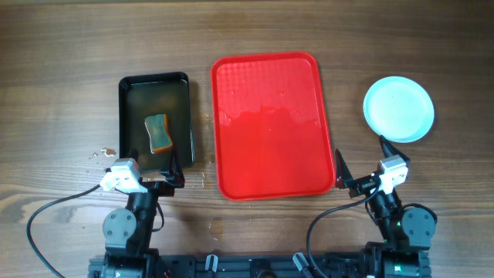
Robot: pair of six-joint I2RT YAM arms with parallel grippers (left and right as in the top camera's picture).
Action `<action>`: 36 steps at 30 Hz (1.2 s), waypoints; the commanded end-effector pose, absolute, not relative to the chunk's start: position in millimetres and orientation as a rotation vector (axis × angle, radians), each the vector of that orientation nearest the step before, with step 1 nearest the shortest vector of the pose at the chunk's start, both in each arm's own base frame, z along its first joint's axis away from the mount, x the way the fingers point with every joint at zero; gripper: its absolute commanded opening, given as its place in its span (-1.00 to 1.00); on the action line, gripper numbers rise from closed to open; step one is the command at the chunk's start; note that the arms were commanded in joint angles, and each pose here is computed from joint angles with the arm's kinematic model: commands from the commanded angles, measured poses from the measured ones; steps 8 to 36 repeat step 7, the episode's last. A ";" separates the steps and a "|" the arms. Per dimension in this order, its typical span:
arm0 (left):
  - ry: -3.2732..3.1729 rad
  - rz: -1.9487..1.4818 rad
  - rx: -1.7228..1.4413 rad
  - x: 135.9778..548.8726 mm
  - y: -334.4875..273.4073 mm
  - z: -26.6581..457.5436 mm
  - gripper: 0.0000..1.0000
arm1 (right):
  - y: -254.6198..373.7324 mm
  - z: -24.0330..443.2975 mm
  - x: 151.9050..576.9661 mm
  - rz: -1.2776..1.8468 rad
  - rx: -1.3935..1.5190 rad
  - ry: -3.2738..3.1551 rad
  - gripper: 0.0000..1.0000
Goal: Clean dirty plates on tray and stack at the side
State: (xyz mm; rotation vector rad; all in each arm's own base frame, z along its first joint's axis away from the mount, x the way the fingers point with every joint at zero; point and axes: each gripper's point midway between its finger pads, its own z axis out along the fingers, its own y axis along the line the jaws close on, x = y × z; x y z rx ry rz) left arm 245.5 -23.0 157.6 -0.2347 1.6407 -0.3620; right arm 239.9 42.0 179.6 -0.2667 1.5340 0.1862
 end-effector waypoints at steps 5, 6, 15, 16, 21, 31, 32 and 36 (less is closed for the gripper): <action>1.646 -0.363 -0.209 244.8 -26.2 156.3 1.00 | 42.6 182.6 239.2 0.180 -0.273 1.519 1.00; 1.646 -0.363 -0.209 244.8 -26.2 156.3 1.00 | 42.6 182.6 239.2 0.180 -0.273 1.519 1.00; 1.646 -0.363 -0.209 244.9 -26.1 156.3 1.00 | 42.6 182.6 239.2 0.180 -0.273 1.519 0.99; 1.646 -0.363 -0.209 244.9 -26.1 156.3 1.00 | 42.6 182.6 239.2 0.180 -0.273 1.519 0.99; 1.646 -0.363 -0.209 244.9 -26.1 156.3 1.00 | 42.6 182.6 239.2 0.180 -0.273 1.519 0.99; 1.646 -0.363 -0.209 244.9 -26.1 156.3 1.00 | 42.6 182.6 239.2 0.180 -0.273 1.519 0.99; 1.646 -0.363 -0.209 244.9 -26.1 156.3 1.00 | 42.6 182.6 239.2 0.180 -0.273 1.519 0.99; 1.646 -0.363 -0.209 244.9 -26.1 156.3 1.00 | 42.6 182.6 239.2 0.180 -0.273 1.519 0.99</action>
